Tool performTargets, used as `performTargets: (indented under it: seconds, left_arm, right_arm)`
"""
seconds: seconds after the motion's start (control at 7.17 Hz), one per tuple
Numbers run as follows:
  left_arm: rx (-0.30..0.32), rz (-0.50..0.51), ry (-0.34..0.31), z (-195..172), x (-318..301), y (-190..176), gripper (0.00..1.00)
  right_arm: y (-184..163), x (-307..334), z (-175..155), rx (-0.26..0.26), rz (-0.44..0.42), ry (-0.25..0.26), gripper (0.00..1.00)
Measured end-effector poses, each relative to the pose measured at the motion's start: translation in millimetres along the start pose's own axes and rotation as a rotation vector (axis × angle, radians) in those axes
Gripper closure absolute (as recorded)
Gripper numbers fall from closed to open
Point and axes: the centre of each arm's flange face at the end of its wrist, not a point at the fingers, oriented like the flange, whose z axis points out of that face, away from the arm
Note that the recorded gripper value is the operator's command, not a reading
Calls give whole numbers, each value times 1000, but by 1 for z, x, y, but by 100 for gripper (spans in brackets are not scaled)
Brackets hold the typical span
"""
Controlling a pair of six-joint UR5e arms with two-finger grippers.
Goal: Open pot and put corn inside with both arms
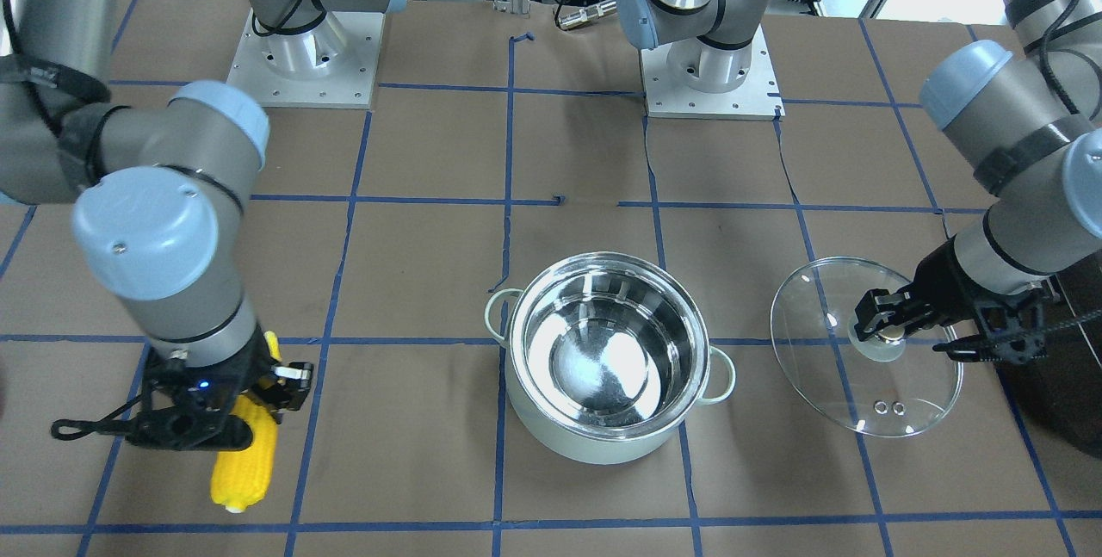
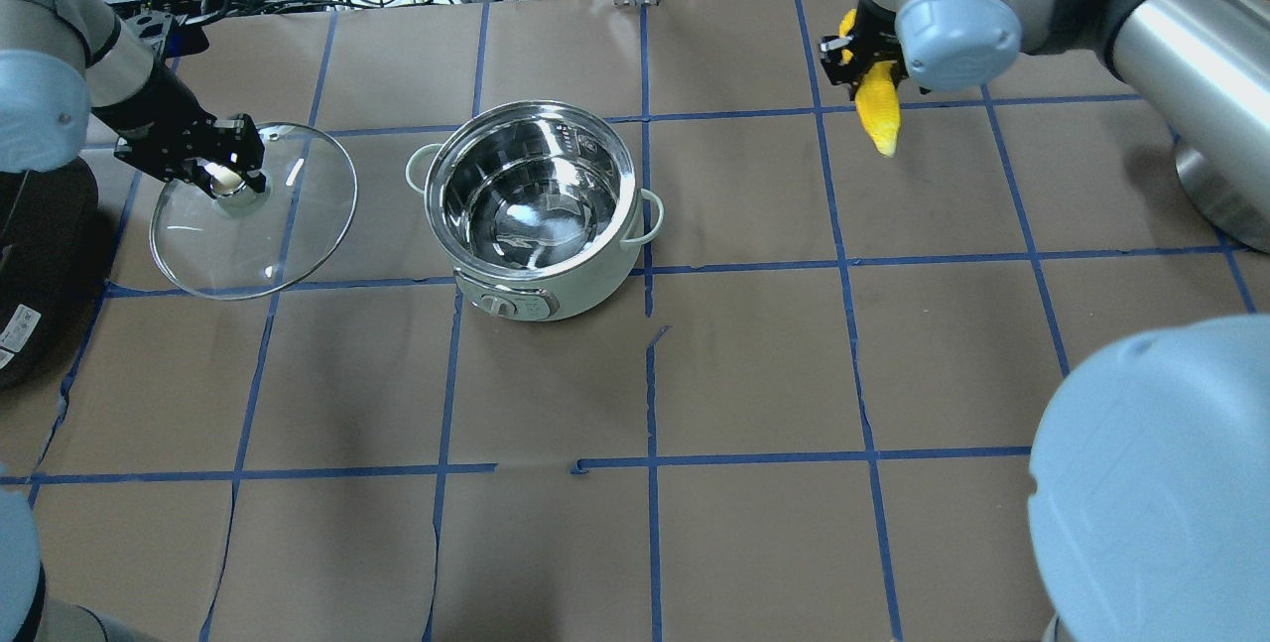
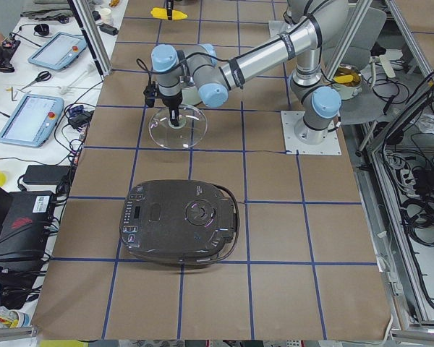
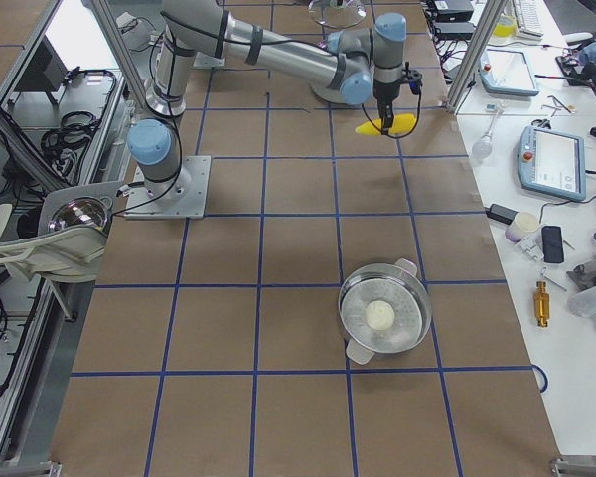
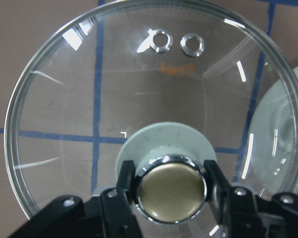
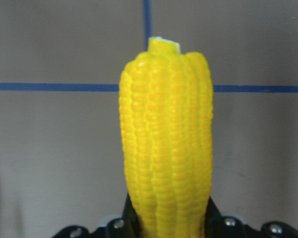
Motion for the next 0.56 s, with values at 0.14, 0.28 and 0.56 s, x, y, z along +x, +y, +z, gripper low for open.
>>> performTargets:
  seconds: [0.14, 0.28, 0.56]
  left_arm:
    - [10, 6, -4, 26, -10, 10, 79]
    - [13, 11, -5, 45, -20, 19, 79]
    - [5, 21, -1, 64, -42, 28, 79]
  right_arm:
    - [6, -61, -37, -9, -5, -6, 100]
    - [16, -113, -58, -16, -27, -14, 100]
    - [44, -212, -64, -20, -26, -30, 100]
